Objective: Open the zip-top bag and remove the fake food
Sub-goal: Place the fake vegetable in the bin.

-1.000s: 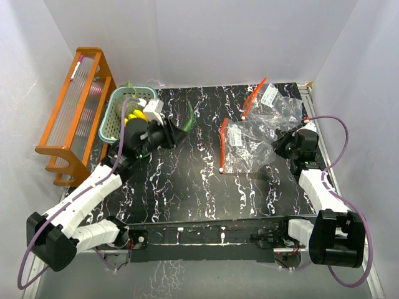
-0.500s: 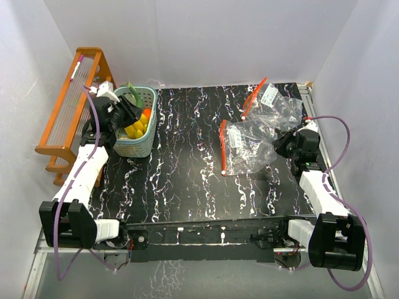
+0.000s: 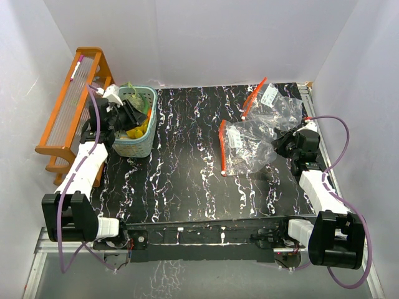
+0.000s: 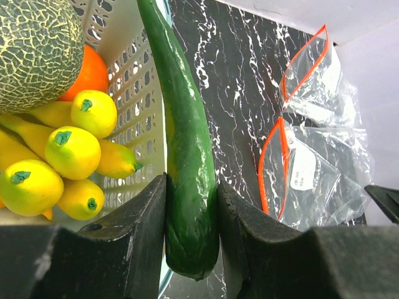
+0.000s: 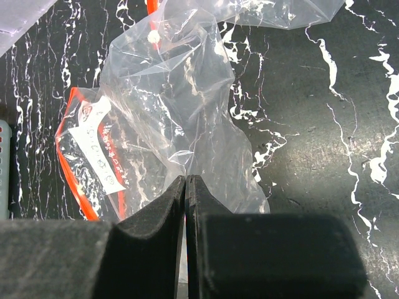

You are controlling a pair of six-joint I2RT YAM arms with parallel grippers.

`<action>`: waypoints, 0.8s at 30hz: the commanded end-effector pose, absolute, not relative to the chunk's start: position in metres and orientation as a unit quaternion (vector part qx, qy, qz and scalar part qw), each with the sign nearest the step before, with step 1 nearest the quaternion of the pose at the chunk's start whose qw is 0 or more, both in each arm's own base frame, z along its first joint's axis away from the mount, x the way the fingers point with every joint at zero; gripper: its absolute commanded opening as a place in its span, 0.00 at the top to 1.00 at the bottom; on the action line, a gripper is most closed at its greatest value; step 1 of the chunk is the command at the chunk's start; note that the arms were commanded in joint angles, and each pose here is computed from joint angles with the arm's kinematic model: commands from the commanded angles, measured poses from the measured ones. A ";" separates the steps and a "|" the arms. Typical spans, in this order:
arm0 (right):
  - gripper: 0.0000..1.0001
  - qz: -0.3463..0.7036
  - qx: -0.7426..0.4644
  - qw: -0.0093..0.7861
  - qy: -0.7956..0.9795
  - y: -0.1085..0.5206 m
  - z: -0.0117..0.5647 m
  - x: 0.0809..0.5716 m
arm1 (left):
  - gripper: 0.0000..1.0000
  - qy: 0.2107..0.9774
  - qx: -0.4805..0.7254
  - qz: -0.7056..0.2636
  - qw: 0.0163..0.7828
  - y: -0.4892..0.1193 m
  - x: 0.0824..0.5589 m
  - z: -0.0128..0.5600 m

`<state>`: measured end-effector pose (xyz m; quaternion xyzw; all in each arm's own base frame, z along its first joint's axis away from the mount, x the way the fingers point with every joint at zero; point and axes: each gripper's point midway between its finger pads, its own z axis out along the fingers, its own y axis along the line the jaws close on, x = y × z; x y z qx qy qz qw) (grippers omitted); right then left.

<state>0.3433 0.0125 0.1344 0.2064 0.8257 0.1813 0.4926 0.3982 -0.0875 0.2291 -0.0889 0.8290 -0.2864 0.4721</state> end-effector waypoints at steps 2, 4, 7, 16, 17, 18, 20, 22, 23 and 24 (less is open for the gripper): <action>0.92 0.182 0.193 0.521 0.811 0.010 0.146 0.351 | 0.83 0.843 -0.056 -0.291 0.449 -0.093 0.390 0.220; 0.92 0.185 0.192 0.521 0.811 0.011 0.146 0.351 | 0.74 0.852 -0.063 -0.285 0.434 -0.091 0.391 0.214; 0.92 0.184 0.192 0.522 0.810 0.011 0.147 0.351 | 0.71 0.858 -0.076 -0.271 0.430 -0.086 0.392 0.209; 0.92 0.184 0.189 0.521 0.812 0.011 0.146 0.350 | 0.21 0.859 -0.090 -0.232 0.448 -0.071 0.389 0.223; 0.92 0.185 0.189 0.521 0.812 0.012 0.145 0.350 | 0.19 0.859 -0.089 -0.227 0.450 -0.069 0.388 0.226; 0.92 0.185 0.189 0.521 0.812 0.011 0.145 0.350 | 0.18 0.858 -0.088 -0.220 0.455 -0.067 0.388 0.230; 0.92 0.187 0.188 0.519 0.813 0.012 0.144 0.350 | 0.17 0.858 -0.088 -0.205 0.463 -0.061 0.387 0.238; 0.92 0.187 0.188 0.519 0.812 0.012 0.144 0.351 | 0.17 0.855 -0.090 -0.194 0.473 -0.057 0.385 0.246; 0.92 0.187 0.189 0.521 0.811 0.012 0.145 0.351 | 0.18 0.852 -0.089 -0.193 0.478 -0.057 0.384 0.250; 0.92 0.186 0.189 0.523 0.810 0.012 0.147 0.351 | 0.20 0.849 -0.088 -0.196 0.483 -0.058 0.383 0.253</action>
